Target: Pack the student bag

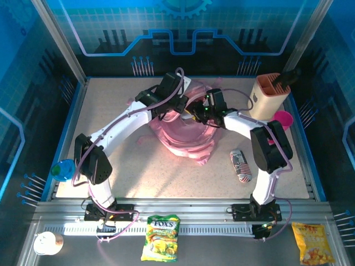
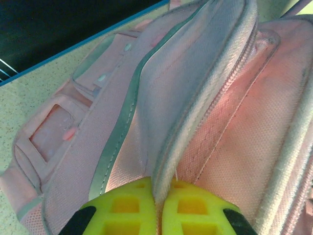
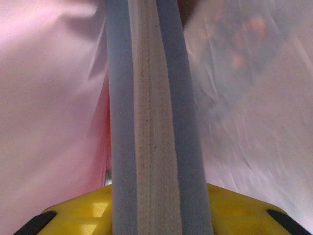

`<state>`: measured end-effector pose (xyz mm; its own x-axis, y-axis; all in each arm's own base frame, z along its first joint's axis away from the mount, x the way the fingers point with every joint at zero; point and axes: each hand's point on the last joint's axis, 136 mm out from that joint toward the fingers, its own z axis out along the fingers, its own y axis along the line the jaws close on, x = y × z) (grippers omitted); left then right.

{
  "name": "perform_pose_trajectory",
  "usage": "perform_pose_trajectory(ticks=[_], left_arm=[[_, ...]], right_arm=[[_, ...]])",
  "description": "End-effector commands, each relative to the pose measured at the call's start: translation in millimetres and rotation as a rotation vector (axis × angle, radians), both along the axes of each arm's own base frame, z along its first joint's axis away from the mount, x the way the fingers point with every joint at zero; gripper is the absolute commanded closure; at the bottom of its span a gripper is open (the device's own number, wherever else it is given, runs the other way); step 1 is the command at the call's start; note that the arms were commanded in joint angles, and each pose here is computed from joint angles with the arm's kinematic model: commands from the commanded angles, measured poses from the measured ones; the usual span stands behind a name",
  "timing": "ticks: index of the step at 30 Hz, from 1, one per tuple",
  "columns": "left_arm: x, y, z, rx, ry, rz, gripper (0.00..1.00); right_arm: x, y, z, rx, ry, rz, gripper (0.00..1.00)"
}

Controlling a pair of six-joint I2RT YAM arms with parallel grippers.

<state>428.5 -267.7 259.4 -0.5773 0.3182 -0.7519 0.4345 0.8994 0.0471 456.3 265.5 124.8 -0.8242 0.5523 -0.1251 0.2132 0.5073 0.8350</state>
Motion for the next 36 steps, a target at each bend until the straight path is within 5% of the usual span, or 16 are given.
perform_pose_trajectory(ticks=[1,9,16,27,36], left_arm=[[2.5,-13.1,88.2,-0.198,-0.163,-0.018,1.0],[8.9,-9.0,76.4,-0.208,-0.136,0.015,1.0],[9.7,-9.8,65.5,-0.221,-0.112,0.017,1.0],[6.5,-10.9,60.2,-0.233,-0.091,0.012,1.0],[6.8,-8.3,55.3,-0.24,-0.076,0.032,1.0]], right_arm=[[29.8,8.0,5.5,0.036,-0.041,-0.08,0.61],[0.2,-6.0,4.4,-0.003,-0.033,-0.063,0.3],[-61.9,-29.0,-8.8,-0.089,0.039,-0.049,0.25],[-35.9,5.0,-22.2,-0.088,0.031,-0.007,0.63],[20.7,13.6,-16.9,-0.085,-0.096,-0.039,0.69]])
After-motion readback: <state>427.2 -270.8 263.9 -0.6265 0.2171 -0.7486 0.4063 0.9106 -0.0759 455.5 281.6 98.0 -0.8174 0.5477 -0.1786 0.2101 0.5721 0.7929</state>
